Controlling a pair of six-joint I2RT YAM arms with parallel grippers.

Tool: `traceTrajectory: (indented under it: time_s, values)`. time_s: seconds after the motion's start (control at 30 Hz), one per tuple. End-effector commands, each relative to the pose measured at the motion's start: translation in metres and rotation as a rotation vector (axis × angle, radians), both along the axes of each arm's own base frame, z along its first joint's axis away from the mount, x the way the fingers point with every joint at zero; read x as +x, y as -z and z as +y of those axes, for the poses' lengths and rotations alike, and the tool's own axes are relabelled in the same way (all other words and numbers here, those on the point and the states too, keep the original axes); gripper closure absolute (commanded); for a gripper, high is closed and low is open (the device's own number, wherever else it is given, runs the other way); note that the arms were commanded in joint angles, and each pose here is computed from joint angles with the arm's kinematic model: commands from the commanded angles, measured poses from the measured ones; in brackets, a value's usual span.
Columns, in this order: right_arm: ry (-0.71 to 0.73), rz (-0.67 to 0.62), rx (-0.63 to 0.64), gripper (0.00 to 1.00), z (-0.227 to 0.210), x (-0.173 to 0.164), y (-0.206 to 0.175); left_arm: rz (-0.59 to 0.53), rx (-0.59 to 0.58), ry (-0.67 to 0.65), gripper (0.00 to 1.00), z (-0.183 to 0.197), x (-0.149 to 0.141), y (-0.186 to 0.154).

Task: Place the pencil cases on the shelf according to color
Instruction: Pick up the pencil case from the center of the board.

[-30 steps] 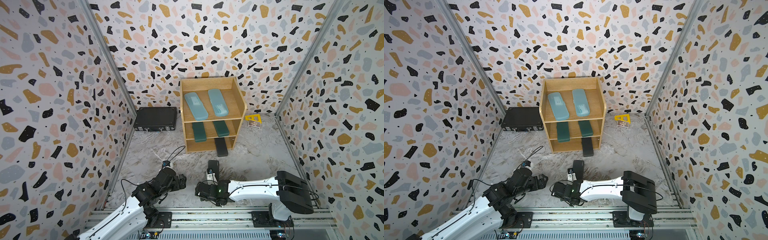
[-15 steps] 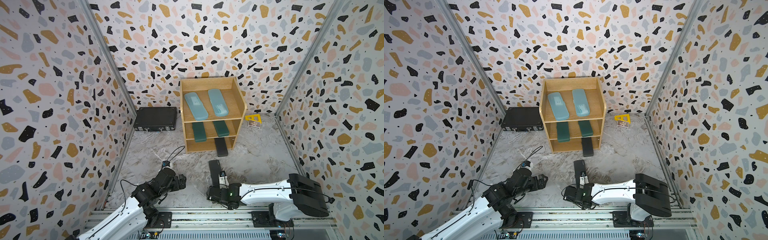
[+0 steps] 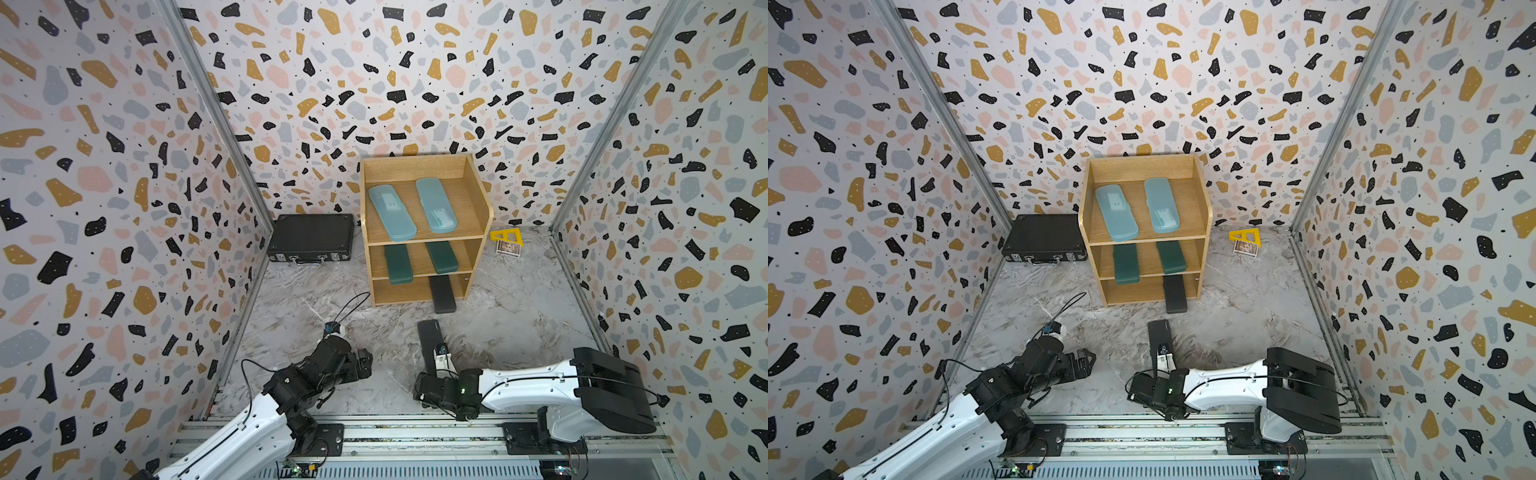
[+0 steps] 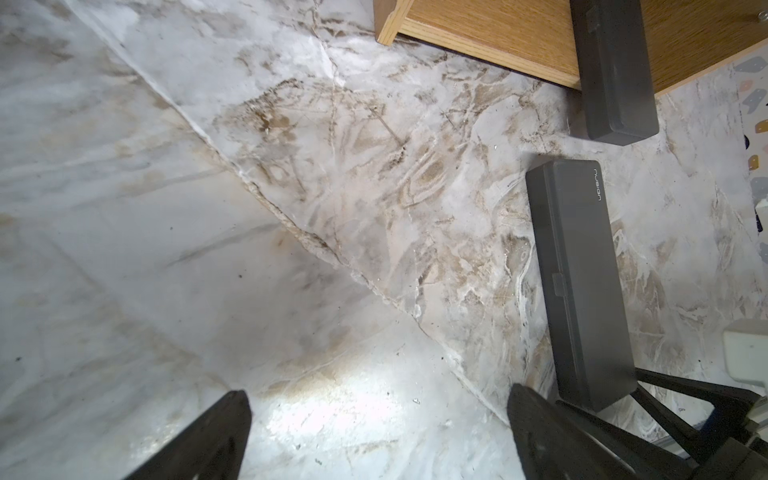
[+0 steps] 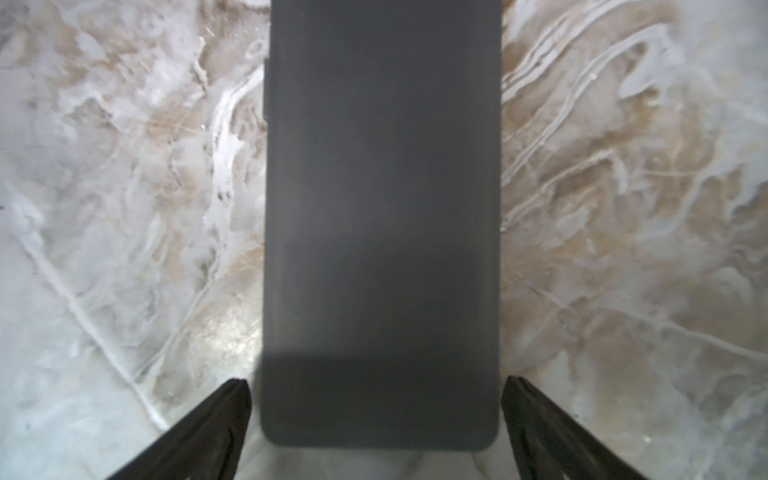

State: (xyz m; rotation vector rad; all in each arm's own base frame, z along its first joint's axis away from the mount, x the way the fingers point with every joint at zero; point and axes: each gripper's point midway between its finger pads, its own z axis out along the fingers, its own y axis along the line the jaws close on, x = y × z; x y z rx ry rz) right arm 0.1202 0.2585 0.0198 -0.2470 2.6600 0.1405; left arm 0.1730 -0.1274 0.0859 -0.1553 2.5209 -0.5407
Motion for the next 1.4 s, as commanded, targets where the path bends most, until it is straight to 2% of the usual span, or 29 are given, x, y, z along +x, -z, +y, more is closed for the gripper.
traceTrajectory:
  time_s: [0.0,0.2,0.3,0.5,0.73,0.9,1.07,1.37]
  values:
    - [-0.004,-0.020,0.014,0.00,0.000,0.005,0.003,-0.008,-0.007,0.001,0.00,-0.001,0.001,0.001]
    - [-0.003,0.004,-0.024,0.05,-0.003,0.003,0.019,-0.007,-0.004,-0.001,0.00,-0.001,0.001,0.002]
    - [-0.001,0.015,-0.054,0.11,-0.005,0.002,0.027,-0.006,-0.001,-0.002,0.00,-0.001,0.001,0.003]
    - [-0.015,0.006,-0.093,0.34,-0.004,0.004,0.030,-0.005,0.004,-0.005,0.00,-0.001,0.002,0.005]
    - [-0.030,-0.036,-0.121,0.71,-0.007,0.010,0.018,-0.002,0.008,-0.006,0.00,0.000,0.002,0.007]
    - [-0.059,-0.078,-0.116,0.84,-0.004,0.012,0.005,-0.005,0.006,-0.005,0.00,-0.001,0.003,0.006]
    - [-0.085,-0.129,-0.093,0.88,0.004,0.013,-0.013,-0.007,0.006,-0.008,0.00,-0.001,0.004,0.007]
    - [-0.099,-0.179,-0.005,0.88,0.013,0.015,-0.040,-0.014,0.009,-0.013,0.00,0.000,0.004,0.004]
